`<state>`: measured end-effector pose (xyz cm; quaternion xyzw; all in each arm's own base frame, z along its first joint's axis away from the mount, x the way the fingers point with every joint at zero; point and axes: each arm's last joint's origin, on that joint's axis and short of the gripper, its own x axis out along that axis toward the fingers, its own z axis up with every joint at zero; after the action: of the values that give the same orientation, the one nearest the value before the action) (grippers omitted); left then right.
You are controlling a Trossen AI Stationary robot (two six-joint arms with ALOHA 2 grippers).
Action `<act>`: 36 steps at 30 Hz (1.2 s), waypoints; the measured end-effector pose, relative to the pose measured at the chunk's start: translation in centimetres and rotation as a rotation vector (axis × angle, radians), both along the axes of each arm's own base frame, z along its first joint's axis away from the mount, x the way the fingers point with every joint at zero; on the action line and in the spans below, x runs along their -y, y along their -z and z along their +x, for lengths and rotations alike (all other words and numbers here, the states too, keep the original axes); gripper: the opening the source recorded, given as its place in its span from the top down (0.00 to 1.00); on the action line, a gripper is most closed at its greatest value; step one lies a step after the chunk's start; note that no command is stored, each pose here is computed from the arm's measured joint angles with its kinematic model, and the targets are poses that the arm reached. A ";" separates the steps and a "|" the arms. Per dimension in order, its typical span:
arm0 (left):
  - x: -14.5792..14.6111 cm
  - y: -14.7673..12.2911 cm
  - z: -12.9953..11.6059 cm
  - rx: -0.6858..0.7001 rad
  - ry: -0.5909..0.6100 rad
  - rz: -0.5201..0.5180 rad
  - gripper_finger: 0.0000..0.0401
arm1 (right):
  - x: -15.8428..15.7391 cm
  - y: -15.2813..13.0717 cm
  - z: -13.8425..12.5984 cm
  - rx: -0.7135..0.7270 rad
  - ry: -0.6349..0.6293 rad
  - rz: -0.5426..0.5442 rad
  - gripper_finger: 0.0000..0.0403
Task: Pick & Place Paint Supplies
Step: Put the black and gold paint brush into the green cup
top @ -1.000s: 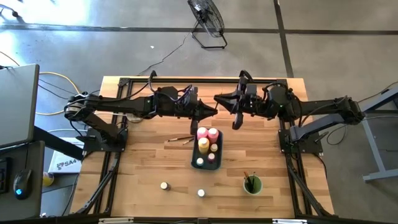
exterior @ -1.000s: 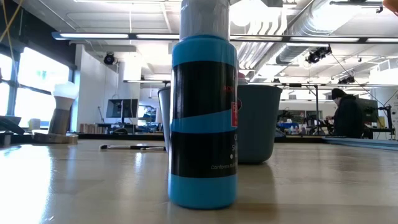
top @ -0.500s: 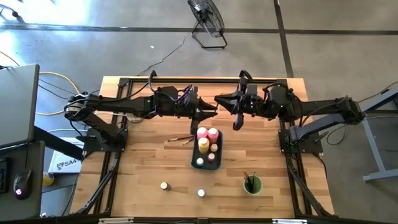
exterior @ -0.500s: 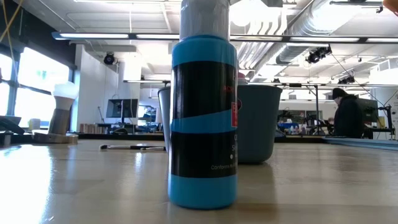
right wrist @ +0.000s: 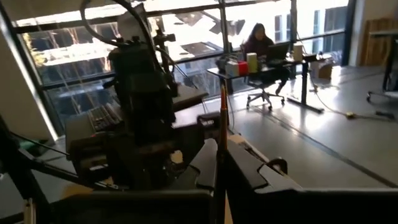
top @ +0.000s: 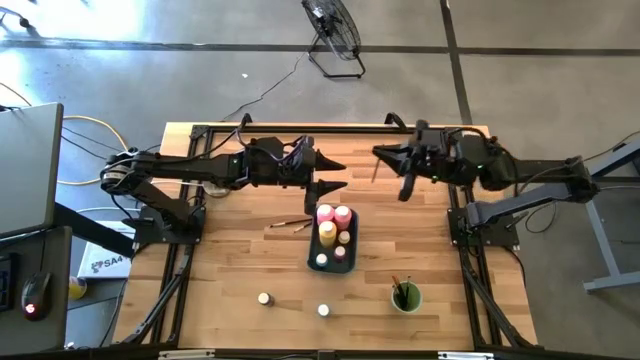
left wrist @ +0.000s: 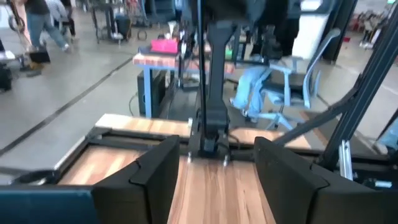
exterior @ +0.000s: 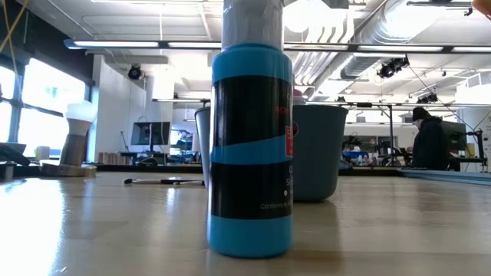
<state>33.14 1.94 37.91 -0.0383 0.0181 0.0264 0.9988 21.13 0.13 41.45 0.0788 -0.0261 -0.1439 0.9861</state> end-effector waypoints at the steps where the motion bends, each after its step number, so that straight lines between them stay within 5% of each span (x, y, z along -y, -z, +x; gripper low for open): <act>1: 0.0 -0.1 -0.1 0.008 0.000 0.000 0.49 | 0.0 0.0 -0.6 -0.009 0.007 0.018 0.99; 15: 0.0 0.6 -0.2 -0.072 -0.003 -0.039 0.49 | -3.9 -0.5 -5.4 -0.004 0.158 0.123 0.99; 24: 0.0 0.6 -0.2 -0.077 0.000 -0.050 0.49 | -9.0 1.0 -5.5 -0.018 0.252 0.160 0.99; 36: 0.1 0.6 -0.2 -0.076 0.030 -0.068 0.49 | -15.9 3.2 -7.1 0.000 0.190 0.155 0.99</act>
<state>32.94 1.81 37.28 -0.0709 0.0575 0.0120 0.9958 14.06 16.00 38.26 0.1519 -0.0224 -0.2383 0.9590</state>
